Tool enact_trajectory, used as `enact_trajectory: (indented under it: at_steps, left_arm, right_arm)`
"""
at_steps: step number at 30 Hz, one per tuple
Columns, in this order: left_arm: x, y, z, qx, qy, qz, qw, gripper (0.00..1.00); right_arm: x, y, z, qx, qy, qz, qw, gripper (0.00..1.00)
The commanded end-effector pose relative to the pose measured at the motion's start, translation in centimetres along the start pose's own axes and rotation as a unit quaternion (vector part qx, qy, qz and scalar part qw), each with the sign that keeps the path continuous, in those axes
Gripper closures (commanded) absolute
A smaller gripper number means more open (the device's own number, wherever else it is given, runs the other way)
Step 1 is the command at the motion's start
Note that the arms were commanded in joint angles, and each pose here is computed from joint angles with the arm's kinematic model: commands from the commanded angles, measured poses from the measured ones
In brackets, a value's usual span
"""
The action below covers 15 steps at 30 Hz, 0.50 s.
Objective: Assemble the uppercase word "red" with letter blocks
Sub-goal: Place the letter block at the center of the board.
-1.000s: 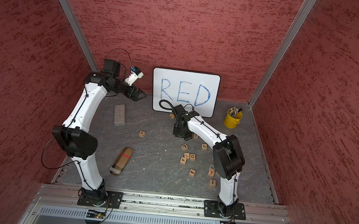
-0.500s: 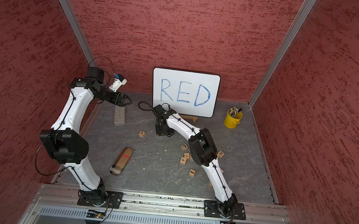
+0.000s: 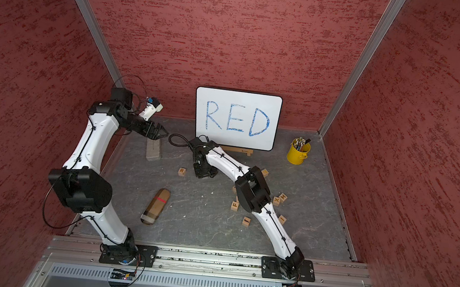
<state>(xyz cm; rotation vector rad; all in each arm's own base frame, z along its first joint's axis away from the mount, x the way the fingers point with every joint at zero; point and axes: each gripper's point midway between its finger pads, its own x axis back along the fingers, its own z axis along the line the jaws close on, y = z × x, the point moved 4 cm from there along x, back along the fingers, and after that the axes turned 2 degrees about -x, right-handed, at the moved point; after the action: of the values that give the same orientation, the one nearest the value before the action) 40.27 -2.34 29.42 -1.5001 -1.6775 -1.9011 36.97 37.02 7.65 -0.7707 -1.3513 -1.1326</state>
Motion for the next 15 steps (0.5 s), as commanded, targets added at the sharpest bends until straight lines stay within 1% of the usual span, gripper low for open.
enact_trajectory:
  at_steps: [1,3,4,6,8,11,13,15]
  left_arm:
    - [0.3,0.2,-0.2,-0.011,-0.003,0.001,1.0,0.04]
    - [0.6,0.5,-0.2,-0.016,0.0,-0.003,1.0,0.03]
    - [0.7,0.8,-0.2,-0.02,0.003,-0.006,1.0,0.01]
    - [0.7,1.4,0.0,-0.033,0.011,-0.006,0.999,0.0]
    - [0.4,2.1,-0.3,-0.052,-0.002,0.0,0.999,0.0]
    - [-0.7,2.6,-0.8,-0.07,-0.027,0.02,0.997,0.0]
    - [-1.6,2.6,-2.3,-0.11,-0.05,0.044,0.992,0.0]
    - [-2.9,2.2,-4.4,-0.17,-0.071,0.071,0.98,0.0]
  right_arm:
    - [0.3,0.7,0.3,0.004,-0.001,-0.015,1.0,0.53]
    - [0.9,1.0,0.5,0.005,0.001,-0.026,1.0,0.52]
    - [1.6,1.3,0.5,0.003,0.001,-0.035,0.999,0.52]
    - [3.3,1.6,0.4,0.002,0.002,-0.057,0.998,0.51]
    - [5.4,1.7,0.5,0.002,0.012,-0.081,0.997,0.5]
    - [8.5,1.2,0.5,-0.003,0.037,-0.099,0.994,0.5]
    - [10.1,0.4,-0.2,-0.011,0.038,-0.111,0.993,0.51]
    - [11.1,-0.9,-1.6,-0.031,0.04,-0.112,0.992,0.51]
